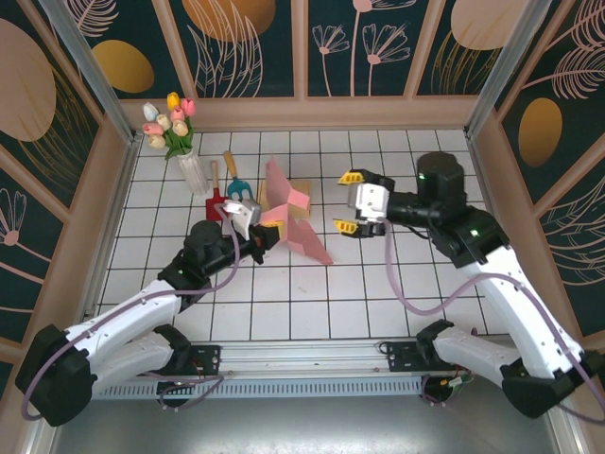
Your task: Fold the paper box
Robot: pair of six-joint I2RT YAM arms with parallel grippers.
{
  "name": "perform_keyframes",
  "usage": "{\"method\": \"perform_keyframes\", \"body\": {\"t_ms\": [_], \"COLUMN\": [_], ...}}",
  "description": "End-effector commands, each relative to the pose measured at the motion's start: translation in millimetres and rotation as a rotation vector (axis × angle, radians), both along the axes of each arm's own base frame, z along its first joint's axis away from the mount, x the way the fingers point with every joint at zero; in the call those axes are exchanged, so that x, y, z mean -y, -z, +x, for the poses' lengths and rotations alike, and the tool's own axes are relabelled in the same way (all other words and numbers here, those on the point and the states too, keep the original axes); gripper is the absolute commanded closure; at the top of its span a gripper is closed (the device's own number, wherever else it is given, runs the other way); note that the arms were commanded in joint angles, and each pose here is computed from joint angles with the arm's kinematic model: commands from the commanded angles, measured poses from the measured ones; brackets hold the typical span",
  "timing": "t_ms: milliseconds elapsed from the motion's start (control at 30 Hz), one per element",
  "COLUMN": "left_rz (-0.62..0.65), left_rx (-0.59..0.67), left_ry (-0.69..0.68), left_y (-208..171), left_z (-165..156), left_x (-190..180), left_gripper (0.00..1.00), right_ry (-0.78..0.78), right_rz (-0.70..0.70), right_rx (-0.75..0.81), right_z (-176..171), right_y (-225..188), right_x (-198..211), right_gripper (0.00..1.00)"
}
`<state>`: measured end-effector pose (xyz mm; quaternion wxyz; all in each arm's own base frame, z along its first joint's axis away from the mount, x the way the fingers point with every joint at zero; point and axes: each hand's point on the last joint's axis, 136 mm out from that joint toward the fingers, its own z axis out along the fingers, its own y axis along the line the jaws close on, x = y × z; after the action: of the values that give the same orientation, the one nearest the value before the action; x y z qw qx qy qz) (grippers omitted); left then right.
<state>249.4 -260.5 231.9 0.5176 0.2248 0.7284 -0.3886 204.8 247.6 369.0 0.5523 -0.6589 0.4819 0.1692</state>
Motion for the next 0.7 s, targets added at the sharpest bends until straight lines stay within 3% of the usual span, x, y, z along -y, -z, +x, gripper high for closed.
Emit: {"method": "perform_keyframes", "body": {"t_ms": [0,233,467,667], "left_rz": [0.087,0.083,0.205,0.263], "left_rx": [0.073,0.123,0.166,0.24], "left_ry": [-0.003,0.25,0.209,0.275], "left_y": [-7,-22,4,21], "left_z": [0,-52,-40,-48], "left_x": [5,38,33,34], "left_gripper": [1.0,1.0,0.96,0.93], "right_ry": [-0.034,0.045,0.042,-0.006], "right_rz": [-0.233,-0.311,-0.305,-0.364], "right_rx": [0.079,0.183,0.204,0.138], "right_z": [11,41,54,57], "right_y": [43,69,85,112], "right_x": [3,14,27,26], "right_gripper": [0.27,0.25,0.25,0.29]}}
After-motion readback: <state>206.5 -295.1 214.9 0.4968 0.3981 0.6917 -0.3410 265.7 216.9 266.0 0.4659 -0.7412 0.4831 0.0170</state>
